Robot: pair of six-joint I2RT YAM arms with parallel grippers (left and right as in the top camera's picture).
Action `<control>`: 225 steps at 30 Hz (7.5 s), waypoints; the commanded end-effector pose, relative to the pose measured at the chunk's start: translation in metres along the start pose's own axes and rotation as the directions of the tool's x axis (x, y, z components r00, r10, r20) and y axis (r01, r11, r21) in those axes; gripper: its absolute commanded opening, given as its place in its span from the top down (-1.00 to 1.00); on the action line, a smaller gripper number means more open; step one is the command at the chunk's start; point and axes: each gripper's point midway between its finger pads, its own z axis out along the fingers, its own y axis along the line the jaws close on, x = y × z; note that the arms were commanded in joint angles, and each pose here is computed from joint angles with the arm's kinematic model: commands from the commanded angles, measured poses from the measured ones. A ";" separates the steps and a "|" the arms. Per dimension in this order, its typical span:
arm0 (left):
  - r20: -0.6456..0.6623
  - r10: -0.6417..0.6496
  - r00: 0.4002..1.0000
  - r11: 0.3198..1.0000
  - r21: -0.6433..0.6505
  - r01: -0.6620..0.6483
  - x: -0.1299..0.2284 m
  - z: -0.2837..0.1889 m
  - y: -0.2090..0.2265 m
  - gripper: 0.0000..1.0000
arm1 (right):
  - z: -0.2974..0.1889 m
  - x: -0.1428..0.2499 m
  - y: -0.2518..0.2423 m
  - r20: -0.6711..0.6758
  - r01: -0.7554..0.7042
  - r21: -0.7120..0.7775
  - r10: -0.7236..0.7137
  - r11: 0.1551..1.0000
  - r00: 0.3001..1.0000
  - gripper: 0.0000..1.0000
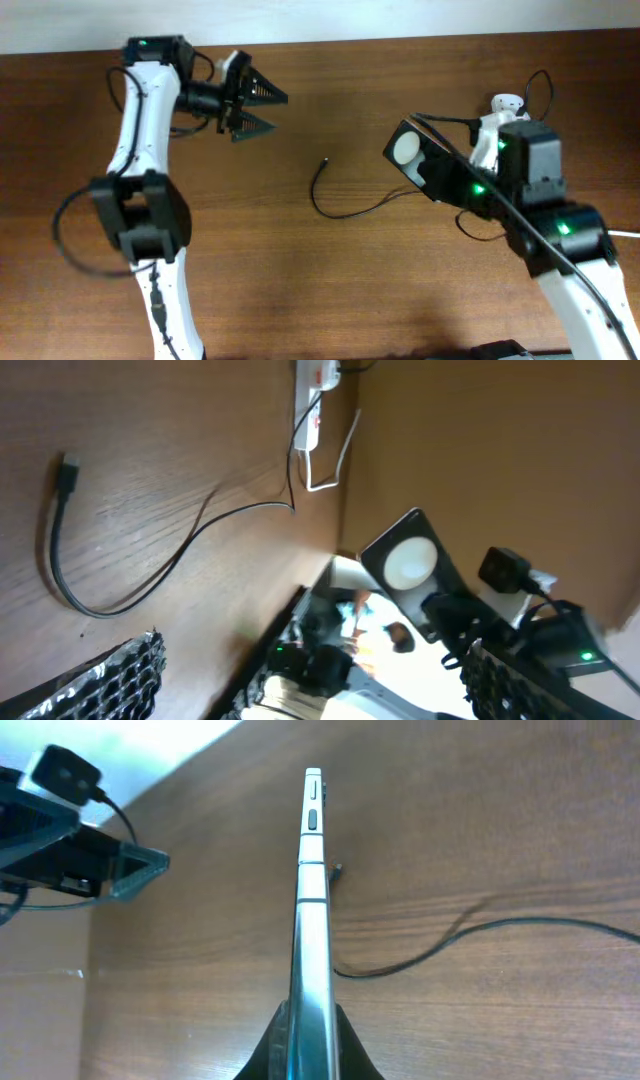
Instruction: Plug charger to phone and switch on socket
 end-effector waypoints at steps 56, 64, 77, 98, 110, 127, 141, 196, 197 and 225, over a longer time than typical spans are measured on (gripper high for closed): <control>0.134 0.224 0.965 0.972 0.035 -0.230 -0.028 0.093 -0.090 -0.96 | 0.061 -0.084 0.067 0.117 -0.507 -0.662 0.744 0.552 0.658 0.92; 0.087 0.107 0.990 0.988 0.106 -0.116 -0.020 0.102 -0.105 -0.70 | 0.086 -0.074 0.094 0.068 -0.521 -0.645 0.721 0.559 0.689 0.92; 0.077 -0.084 0.993 0.989 0.125 0.074 -0.023 0.101 -0.107 -0.06 | 0.077 -0.087 0.097 0.110 -0.488 -0.688 0.742 0.537 0.661 0.92; 0.141 -0.188 0.972 0.979 0.108 0.174 -0.036 0.100 -0.102 0.50 | 0.082 -0.066 0.118 0.083 -0.493 -0.686 0.731 0.535 0.678 0.92; 0.132 -0.233 0.963 0.969 0.112 0.219 -0.035 0.103 -0.103 0.87 | 0.082 -0.066 0.118 0.088 -0.493 -0.686 0.734 0.535 0.674 0.92; 0.191 -0.018 0.981 0.997 0.073 0.004 -0.045 0.085 -0.095 1.00 | 0.101 -0.051 0.100 0.096 -0.551 -0.592 0.730 0.588 0.677 -0.66; 0.278 0.042 0.960 0.996 -0.085 -0.019 -0.041 -0.031 -0.004 1.00 | 0.141 0.033 0.062 0.047 -0.176 -0.252 0.194 0.952 0.980 -0.98; 0.376 0.014 0.927 1.000 -0.016 -0.009 -0.028 -0.117 0.020 1.00 | 0.312 0.094 -0.012 -0.433 0.129 0.370 0.047 0.920 0.900 0.38; 0.375 0.011 0.927 1.000 -0.015 -0.006 -0.028 -0.117 0.021 1.00 | 0.313 0.093 -0.015 -0.420 0.123 0.388 0.057 0.913 0.906 0.40; 0.356 0.015 0.934 1.000 -0.020 -0.009 -0.021 -0.114 0.022 1.00 | 0.254 0.129 -0.096 -0.797 0.605 0.329 -0.131 0.725 0.590 0.92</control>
